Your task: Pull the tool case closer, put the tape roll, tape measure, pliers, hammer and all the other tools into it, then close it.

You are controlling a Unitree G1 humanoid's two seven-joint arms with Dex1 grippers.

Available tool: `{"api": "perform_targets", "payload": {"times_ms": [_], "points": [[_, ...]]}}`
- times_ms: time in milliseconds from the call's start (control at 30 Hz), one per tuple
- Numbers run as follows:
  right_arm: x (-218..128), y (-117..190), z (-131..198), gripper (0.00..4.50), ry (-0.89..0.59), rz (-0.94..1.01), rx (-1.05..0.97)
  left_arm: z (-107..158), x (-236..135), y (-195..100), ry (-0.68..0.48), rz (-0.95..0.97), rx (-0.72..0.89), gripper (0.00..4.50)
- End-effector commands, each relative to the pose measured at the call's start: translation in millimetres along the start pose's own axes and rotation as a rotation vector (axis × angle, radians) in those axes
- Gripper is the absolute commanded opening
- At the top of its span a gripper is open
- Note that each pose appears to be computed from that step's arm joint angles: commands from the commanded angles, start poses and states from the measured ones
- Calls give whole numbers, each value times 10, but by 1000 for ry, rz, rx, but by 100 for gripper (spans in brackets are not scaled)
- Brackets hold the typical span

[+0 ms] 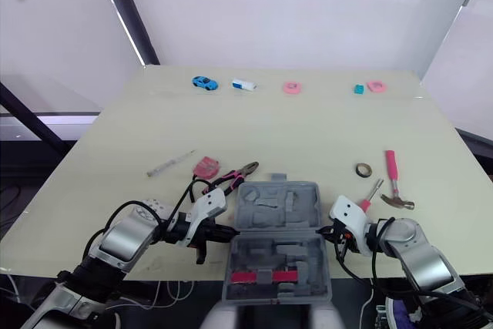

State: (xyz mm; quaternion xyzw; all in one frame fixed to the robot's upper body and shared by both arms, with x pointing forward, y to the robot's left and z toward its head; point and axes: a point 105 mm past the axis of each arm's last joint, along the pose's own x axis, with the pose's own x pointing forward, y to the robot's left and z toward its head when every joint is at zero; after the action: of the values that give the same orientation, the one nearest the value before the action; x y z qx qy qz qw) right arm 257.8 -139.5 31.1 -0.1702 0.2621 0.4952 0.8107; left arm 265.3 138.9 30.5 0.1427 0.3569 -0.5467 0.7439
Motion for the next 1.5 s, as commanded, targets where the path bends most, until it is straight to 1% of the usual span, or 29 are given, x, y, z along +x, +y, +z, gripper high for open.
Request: {"api": "perform_targets", "payload": {"times_ms": [33,167,300,633,833,1033,1400,1500], "points": [[-2,78,71,8,-28,29,-7,-111,103,-132,43,-61,-13,0],[-12,98,63,8,-29,31,3,-115,115,-199,43,-87,-16,0],[-15,128,54,8,-23,40,8,-131,113,-195,41,-77,-24,0],[2,38,91,8,-36,-11,-5,-60,121,-62,-12,-9,-52,0],[15,33,111,8,-41,-7,-2,-19,102,17,-23,16,-52,0],[4,35,116,8,-45,-9,9,20,130,33,-32,22,-48,0],[10,47,112,8,-43,-2,23,31,133,51,-35,27,-51,0],[15,43,116,8,-43,-3,25,27,100,112,-41,47,-62,0]]}}
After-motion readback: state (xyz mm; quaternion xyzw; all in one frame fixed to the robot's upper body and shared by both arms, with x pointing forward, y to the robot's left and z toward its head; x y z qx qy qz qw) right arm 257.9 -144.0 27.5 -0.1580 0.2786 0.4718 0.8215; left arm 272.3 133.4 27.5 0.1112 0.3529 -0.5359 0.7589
